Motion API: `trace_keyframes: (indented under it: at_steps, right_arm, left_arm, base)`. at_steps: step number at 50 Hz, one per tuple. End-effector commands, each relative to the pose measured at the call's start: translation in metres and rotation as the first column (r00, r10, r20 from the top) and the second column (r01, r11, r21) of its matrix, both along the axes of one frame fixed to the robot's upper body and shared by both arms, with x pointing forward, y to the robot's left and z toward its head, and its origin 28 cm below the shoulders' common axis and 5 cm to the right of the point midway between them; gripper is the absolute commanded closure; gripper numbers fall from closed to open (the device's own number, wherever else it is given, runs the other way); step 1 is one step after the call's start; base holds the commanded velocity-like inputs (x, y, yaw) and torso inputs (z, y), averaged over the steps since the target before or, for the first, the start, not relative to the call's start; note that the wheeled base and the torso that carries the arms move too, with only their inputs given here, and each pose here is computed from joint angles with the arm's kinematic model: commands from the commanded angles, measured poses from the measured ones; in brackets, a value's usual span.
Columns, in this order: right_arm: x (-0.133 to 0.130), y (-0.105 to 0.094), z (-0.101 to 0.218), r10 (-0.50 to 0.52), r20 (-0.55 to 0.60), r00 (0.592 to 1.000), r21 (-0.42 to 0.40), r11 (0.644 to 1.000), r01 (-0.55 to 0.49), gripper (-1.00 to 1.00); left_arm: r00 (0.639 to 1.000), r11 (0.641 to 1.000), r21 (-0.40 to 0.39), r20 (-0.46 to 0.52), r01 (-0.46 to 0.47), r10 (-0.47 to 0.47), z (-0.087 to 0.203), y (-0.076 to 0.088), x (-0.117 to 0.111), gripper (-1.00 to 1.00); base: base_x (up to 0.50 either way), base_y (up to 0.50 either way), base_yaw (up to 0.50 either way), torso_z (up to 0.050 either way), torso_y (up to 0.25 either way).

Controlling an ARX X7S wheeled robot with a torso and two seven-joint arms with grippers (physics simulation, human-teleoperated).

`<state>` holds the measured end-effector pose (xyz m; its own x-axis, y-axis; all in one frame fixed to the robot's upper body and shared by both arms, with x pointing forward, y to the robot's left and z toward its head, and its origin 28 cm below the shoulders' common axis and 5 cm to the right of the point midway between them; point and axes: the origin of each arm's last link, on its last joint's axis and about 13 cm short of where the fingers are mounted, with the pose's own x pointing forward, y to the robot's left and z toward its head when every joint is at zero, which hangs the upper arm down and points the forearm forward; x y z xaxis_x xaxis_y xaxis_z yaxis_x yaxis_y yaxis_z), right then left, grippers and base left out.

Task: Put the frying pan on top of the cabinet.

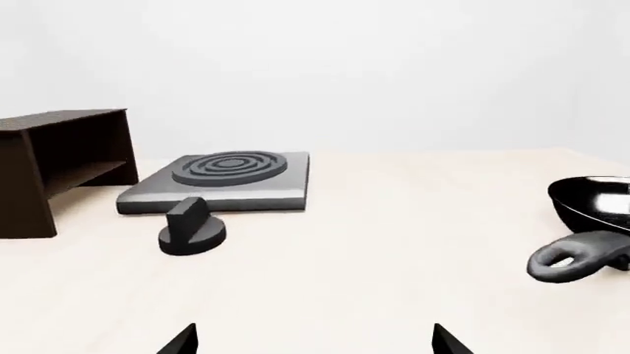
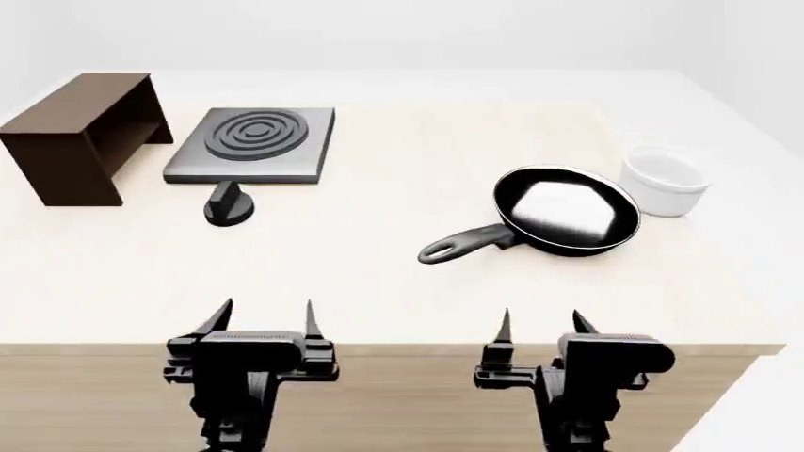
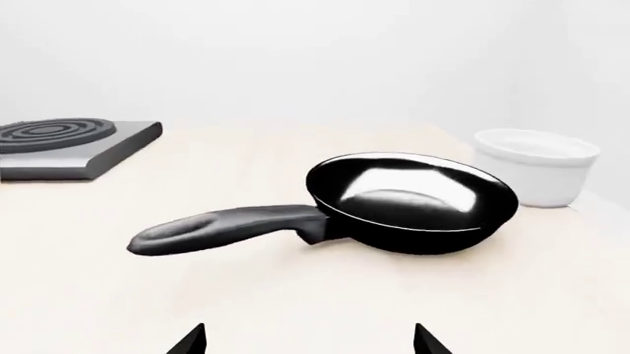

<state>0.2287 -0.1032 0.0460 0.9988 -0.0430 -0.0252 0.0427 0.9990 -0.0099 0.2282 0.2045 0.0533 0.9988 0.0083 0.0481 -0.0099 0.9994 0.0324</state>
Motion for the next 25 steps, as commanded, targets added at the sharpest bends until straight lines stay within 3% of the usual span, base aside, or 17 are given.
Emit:
trace_keyframes:
  at_steps: [1, 3, 4, 6, 8, 10, 11, 21, 25]
  right_arm:
    - [0.012, -0.016, 0.114, -0.019, 0.135, 0.991, -0.056, 0.998, 0.027, -1.00]
    - [0.011, -0.018, 0.125, -0.042, 0.194, 0.980, -0.124, 0.990, 0.067, -1.00]
    - [0.009, -0.019, 0.125, -0.033, 0.202, 0.979, -0.057, 0.997, 0.046, -1.00]
    - [0.010, -0.017, 0.123, -0.052, 0.206, 0.977, -0.199, 0.975, 0.094, -1.00]
    - [0.004, -0.018, 0.126, -0.043, 0.231, 0.972, -0.120, 0.990, 0.073, -1.00]
    - [0.003, -0.019, 0.128, -0.061, 0.252, 0.966, -0.116, 0.989, 0.093, -1.00]
    - [0.005, -0.020, 0.125, -0.059, 0.242, 0.969, -0.127, 0.988, 0.092, -1.00]
    - [0.007, -0.021, 0.123, -0.030, 0.208, 0.978, -0.066, 0.997, 0.045, -1.00]
    - [0.008, -0.021, 0.122, -0.033, 0.208, 0.978, -0.077, 0.996, 0.050, -1.00]
  left_arm:
    - [0.989, 0.999, 0.016, 0.146, -0.032, 0.030, 0.125, 0.002, 0.023, -1.00]
    - [0.983, 0.996, -0.021, 0.161, -0.088, 0.090, 0.135, 0.006, 0.027, -1.00]
    - [0.984, 0.994, -0.054, 0.151, -0.091, 0.098, 0.132, 0.007, 0.028, -1.00]
    - [0.990, 0.995, -0.062, 0.111, -0.077, 0.084, 0.123, 0.008, 0.029, -1.00]
    - [0.992, 0.997, 0.018, 0.102, -0.073, 0.071, 0.111, 0.005, 0.034, -1.00]
    - [0.994, 0.998, -0.023, 0.094, -0.059, 0.061, 0.112, 0.004, 0.032, -1.00]
    - [0.990, 0.997, 0.003, 0.120, -0.076, 0.075, 0.110, 0.003, 0.033, -1.00]
    - [0.991, 0.998, -0.007, 0.110, -0.070, 0.070, 0.110, 0.003, 0.034, -1.00]
    - [0.991, 0.998, -0.007, 0.112, -0.067, 0.067, 0.109, 0.003, 0.034, -1.00]
  base:
    - [0.00, 0.00, 0.00, 0.000, 0.000]
    - [0.33, 0.00, 0.00, 0.000, 0.000]
    - [0.50, 0.00, 0.00, 0.000, 0.000]
    - [0.50, 0.00, 0.00, 0.000, 0.000]
    - [0.50, 0.00, 0.00, 0.000, 0.000]
    - [0.50, 0.00, 0.00, 0.000, 0.000]
    - [0.50, 0.00, 0.00, 0.000, 0.000]
    - [0.50, 0.00, 0.00, 0.000, 0.000]
    - [0.50, 0.00, 0.00, 0.000, 0.000]
